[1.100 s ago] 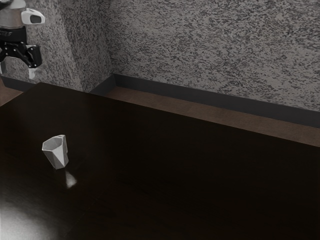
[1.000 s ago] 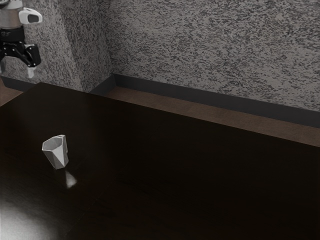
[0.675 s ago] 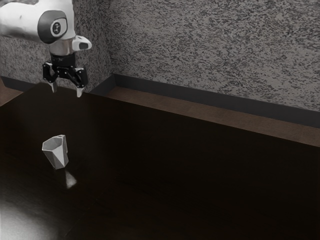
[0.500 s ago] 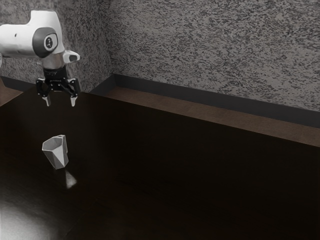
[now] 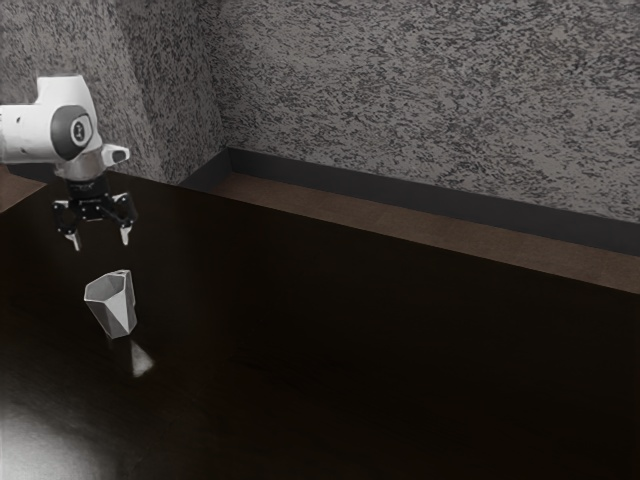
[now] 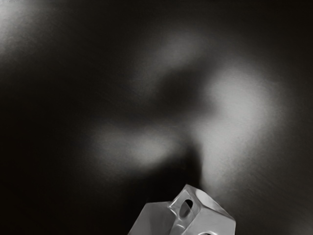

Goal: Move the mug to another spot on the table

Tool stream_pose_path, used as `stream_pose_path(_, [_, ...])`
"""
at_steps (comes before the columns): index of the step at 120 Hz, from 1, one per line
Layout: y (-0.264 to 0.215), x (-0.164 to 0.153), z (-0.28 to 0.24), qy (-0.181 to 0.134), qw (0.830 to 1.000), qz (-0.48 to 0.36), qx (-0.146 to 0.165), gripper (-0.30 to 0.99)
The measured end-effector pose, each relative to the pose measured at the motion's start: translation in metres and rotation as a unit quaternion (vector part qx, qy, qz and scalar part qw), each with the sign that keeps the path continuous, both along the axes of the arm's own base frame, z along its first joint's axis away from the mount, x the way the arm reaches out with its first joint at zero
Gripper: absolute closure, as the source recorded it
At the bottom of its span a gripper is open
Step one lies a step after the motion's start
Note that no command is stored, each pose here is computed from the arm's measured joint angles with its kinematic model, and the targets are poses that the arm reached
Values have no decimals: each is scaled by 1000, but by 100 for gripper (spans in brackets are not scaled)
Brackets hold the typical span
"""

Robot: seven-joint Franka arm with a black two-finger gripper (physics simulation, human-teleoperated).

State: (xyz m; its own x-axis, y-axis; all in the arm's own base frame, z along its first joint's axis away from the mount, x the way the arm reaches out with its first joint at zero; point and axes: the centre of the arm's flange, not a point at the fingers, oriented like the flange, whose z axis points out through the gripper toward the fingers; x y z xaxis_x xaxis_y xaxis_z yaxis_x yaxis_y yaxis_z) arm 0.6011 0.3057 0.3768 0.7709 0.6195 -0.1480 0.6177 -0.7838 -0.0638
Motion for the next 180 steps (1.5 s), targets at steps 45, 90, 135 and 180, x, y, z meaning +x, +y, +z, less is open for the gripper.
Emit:
stream_pose_path(45, [4,-11,-52,-10,1000,10,3,0])
stream_pose_path(90, [5,-9,-58,-29,999,-8,13,1])
stream_pose_path(135, [-3,-16,-73,-32,999,-41,6,0])
stream_pose_path(180, [-7,-22,-87,-40,998,-45,-6,0])
